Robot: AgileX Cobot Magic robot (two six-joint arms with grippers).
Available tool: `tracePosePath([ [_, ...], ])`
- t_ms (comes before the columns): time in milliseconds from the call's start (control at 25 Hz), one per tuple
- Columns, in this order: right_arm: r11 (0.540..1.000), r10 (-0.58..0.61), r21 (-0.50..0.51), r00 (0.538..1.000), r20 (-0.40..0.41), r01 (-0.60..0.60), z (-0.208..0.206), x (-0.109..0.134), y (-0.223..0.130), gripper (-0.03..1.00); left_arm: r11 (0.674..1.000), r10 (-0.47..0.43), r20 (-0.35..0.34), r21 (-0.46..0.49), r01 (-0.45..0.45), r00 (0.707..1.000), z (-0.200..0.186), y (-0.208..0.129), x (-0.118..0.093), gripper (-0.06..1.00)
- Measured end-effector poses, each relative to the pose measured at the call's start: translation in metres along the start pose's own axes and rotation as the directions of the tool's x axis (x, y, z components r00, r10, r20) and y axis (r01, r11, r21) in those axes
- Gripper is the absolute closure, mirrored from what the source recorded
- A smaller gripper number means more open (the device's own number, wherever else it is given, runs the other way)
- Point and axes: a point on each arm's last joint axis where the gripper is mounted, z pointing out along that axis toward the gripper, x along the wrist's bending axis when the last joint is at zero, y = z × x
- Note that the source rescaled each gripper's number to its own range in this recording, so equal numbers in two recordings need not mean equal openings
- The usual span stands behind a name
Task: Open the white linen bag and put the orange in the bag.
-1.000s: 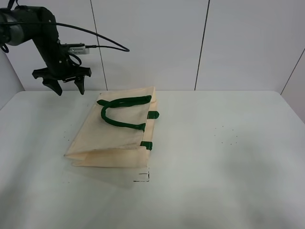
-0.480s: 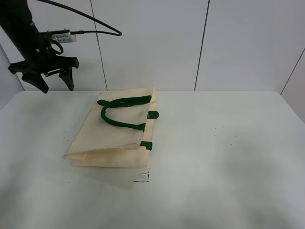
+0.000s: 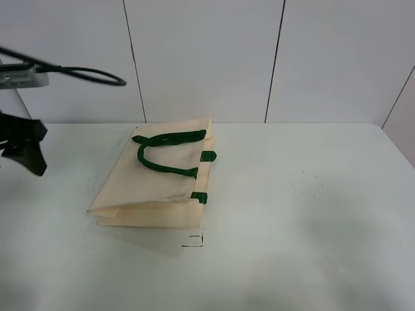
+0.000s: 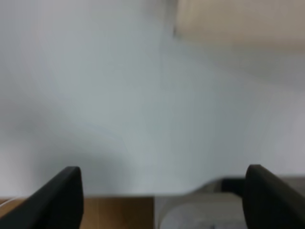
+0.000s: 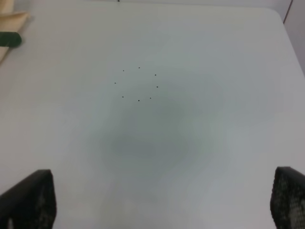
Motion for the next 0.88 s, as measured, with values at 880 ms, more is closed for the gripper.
tracePosePath([
  [880, 1.000, 0.000, 0.000, 1.000, 0.000, 0.000, 0.000, 0.000, 0.000, -0.03, 0.824, 0.107, 0.047, -0.563, -0.062, 0.993, 0.012, -0.201, 0.016, 0.10],
])
